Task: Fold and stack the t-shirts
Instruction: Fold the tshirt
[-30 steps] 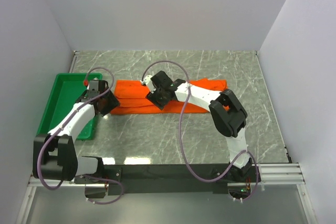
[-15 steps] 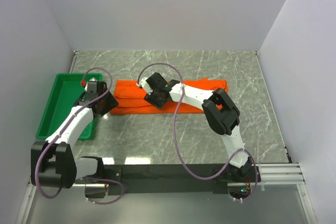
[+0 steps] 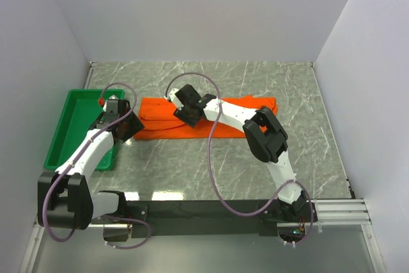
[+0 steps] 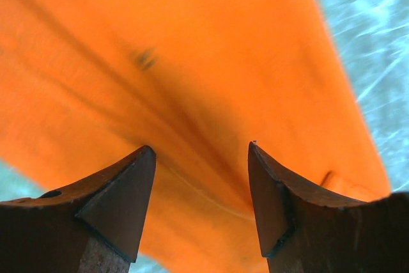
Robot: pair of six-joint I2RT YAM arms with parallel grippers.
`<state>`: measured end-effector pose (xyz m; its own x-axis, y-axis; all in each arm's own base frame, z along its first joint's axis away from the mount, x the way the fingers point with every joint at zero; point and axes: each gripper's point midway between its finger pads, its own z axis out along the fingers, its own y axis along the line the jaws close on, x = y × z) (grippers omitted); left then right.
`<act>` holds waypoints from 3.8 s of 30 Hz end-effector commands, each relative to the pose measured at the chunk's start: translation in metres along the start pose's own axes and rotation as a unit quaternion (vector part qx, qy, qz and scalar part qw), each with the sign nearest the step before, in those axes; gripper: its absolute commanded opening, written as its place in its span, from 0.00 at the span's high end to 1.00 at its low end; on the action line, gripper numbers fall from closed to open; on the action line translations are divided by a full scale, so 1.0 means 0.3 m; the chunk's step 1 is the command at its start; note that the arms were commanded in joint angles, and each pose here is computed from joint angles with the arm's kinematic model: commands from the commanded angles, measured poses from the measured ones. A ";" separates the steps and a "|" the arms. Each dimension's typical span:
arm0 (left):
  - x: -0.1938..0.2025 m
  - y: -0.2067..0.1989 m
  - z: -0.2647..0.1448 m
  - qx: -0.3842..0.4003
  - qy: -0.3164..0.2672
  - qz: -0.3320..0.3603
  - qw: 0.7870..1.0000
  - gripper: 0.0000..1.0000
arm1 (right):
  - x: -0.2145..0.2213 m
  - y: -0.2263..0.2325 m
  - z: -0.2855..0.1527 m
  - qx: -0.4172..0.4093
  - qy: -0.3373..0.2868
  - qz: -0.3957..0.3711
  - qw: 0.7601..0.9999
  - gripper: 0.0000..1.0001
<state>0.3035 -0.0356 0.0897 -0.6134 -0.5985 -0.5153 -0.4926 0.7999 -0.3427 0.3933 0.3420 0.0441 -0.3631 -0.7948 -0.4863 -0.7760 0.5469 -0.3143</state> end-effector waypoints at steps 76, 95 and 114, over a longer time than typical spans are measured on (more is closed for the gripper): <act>0.015 -0.088 0.162 0.005 0.054 -0.089 0.995 0.59 | 0.987 -0.490 -0.482 0.086 -0.127 0.822 0.549 0.32; 0.082 0.049 0.254 -0.072 0.073 -0.102 0.989 0.65 | 1.039 -0.428 -0.324 0.035 -0.108 0.863 0.492 0.58; 0.216 0.140 0.202 -0.087 0.118 -0.117 0.982 0.68 | 1.240 -0.532 -0.410 0.175 -0.016 0.824 0.539 0.79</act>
<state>0.3258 -0.0459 0.0202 -0.5576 -0.7737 -0.3008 -0.6631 0.6331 -0.3993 0.3191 -0.0445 0.0133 -0.4198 0.8664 -0.2704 0.6928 0.4983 0.5212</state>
